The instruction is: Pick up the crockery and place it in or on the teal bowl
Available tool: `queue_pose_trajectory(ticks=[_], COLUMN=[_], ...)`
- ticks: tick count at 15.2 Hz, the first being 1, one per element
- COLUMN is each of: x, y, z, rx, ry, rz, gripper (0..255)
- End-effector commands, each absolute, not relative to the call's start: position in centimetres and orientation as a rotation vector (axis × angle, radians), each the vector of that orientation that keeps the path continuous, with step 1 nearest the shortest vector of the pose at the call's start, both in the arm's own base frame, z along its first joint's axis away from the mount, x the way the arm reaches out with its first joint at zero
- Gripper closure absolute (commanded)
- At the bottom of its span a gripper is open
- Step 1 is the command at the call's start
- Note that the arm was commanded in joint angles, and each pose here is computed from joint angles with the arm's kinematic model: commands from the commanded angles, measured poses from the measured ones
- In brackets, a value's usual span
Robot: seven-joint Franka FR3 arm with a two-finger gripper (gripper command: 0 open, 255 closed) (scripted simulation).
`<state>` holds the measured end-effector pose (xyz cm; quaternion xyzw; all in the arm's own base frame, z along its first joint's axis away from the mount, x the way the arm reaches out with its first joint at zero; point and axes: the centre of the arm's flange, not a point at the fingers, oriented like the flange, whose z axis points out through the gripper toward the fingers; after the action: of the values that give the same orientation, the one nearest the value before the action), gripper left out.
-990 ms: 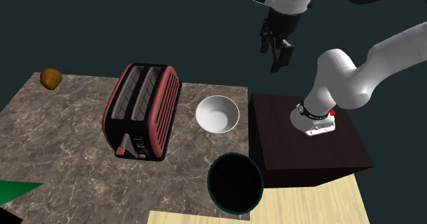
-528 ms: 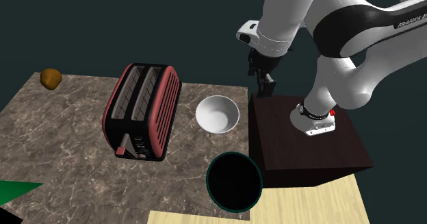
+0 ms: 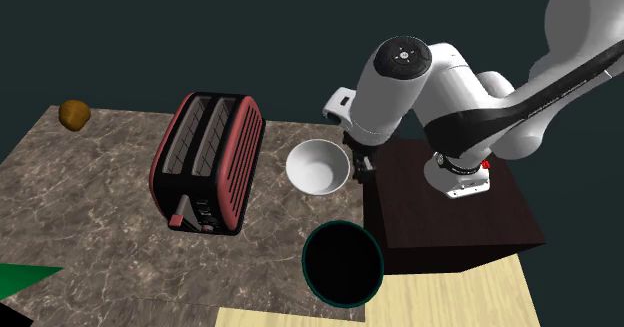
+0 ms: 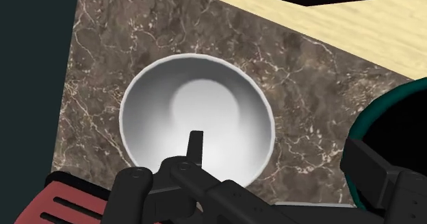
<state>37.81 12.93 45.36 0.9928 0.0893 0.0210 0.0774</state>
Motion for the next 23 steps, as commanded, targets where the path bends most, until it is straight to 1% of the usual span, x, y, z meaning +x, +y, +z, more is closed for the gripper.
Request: queue_pose_trajectory(ticks=[1,9,17,23], x=[39.0,43.1,43.4,43.4], y=[13.9,18.2,17.0,17.0], z=[42.7,32.9,29.1,29.1], rx=[2.943,2.815,2.814,2.814], ry=[0.275,0.297,0.297,0.297], rz=[0.066,0.069,0.069,0.069], gripper=[0,0,0,0])
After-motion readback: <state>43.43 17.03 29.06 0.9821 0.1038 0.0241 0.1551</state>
